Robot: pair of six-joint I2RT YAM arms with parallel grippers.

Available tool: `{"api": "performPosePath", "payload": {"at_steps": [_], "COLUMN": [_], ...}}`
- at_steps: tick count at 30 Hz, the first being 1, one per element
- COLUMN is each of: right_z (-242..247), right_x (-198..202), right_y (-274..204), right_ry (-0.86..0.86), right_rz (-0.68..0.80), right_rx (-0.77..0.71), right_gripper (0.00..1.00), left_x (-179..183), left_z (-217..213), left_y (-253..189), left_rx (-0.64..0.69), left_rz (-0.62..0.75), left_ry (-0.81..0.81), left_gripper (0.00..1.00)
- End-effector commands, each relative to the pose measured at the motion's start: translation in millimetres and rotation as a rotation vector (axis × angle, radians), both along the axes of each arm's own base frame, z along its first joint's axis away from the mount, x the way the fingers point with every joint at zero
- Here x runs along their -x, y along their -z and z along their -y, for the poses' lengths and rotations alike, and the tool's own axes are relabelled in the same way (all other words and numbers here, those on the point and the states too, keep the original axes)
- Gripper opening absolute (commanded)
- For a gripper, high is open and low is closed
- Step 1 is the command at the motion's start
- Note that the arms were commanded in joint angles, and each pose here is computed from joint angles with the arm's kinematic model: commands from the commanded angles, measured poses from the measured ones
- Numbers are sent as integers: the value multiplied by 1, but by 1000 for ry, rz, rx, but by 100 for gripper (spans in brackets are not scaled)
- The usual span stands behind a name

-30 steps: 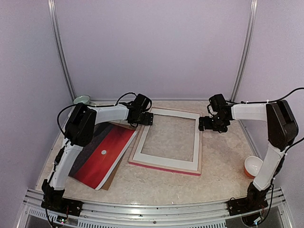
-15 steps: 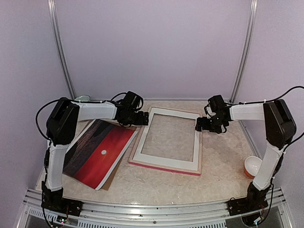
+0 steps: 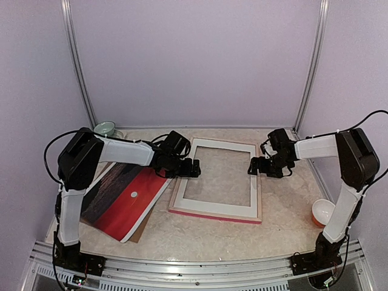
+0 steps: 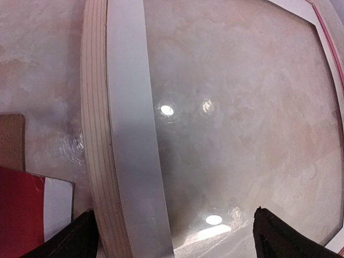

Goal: Put the photo into the frame
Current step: Adjust the frame body at the center of the board.

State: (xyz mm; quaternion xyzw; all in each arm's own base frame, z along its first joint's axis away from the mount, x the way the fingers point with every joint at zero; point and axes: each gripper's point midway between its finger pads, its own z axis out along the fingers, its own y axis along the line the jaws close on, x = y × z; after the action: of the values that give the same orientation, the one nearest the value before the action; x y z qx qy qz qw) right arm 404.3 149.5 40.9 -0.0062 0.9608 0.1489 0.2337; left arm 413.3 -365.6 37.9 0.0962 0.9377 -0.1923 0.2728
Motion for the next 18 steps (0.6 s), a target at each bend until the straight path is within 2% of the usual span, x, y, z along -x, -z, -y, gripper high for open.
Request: {"api": "performPosePath", "payload": {"at_steps": [1, 7, 18], "right_z": [2, 0, -15], "right_x": [2, 0, -33], "right_y": [-5, -1, -1], "right_ry": [-3, -12, -49], "right_rz": [13, -1, 6], "right_rx": [-70, -124, -251], "right_gripper": [98, 99, 98], "left_x": [11, 22, 41], "left_z": [4, 1, 22], "left_y": [-23, -23, -22], "left_rx": [56, 86, 129], "left_rz": [17, 1, -27], "left_ry": [-4, -8, 30], "left_gripper": [99, 99, 99]}}
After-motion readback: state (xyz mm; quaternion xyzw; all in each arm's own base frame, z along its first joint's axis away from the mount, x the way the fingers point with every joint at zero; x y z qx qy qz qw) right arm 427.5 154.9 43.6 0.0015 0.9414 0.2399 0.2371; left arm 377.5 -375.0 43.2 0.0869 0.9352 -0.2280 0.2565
